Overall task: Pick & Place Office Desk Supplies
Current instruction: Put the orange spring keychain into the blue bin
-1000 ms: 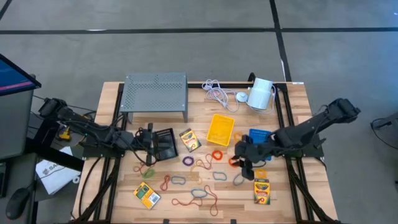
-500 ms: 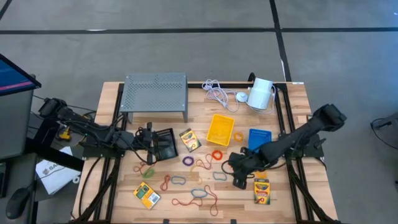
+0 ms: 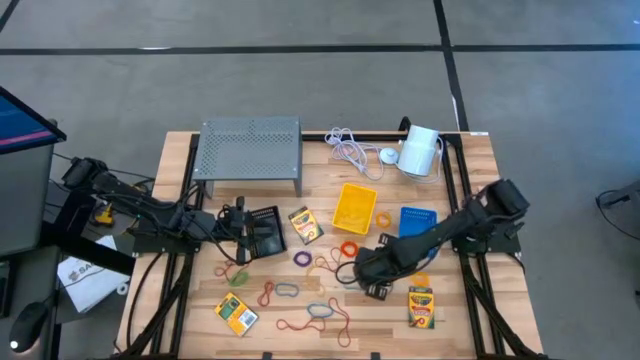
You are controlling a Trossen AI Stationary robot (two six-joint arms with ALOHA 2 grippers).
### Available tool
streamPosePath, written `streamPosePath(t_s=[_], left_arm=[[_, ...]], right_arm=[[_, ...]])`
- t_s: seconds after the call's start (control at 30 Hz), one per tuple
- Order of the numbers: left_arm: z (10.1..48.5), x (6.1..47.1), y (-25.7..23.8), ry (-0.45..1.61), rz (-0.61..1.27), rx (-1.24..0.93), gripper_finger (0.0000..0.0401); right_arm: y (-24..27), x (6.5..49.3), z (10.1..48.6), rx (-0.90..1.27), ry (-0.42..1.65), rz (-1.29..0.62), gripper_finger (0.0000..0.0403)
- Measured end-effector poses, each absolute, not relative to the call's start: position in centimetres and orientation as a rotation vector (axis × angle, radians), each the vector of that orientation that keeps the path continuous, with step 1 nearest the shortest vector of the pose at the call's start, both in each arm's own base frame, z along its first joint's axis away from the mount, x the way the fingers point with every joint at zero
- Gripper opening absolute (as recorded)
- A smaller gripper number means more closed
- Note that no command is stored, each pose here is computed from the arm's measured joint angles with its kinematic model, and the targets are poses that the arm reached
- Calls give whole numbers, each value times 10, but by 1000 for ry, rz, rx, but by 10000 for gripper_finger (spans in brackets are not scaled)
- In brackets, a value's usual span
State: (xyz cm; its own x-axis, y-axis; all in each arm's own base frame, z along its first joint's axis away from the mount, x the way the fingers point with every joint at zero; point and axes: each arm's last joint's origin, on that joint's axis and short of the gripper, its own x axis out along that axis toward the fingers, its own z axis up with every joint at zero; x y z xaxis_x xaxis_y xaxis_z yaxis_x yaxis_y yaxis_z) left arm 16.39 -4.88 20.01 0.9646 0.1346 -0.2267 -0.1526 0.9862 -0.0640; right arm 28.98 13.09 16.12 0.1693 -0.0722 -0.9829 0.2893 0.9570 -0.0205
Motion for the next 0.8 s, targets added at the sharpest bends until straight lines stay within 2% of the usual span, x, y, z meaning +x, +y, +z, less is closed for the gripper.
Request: streamPosePath(t_s=[0.47, 0.8], left_arm=[[200, 166, -40, 222, 198, -84, 123], [199, 167, -37, 229, 213, -83, 123]], right_arm=[[120, 296, 155, 111, 1412, -311, 151], [123, 301, 130, 62, 1474, -327, 154]])
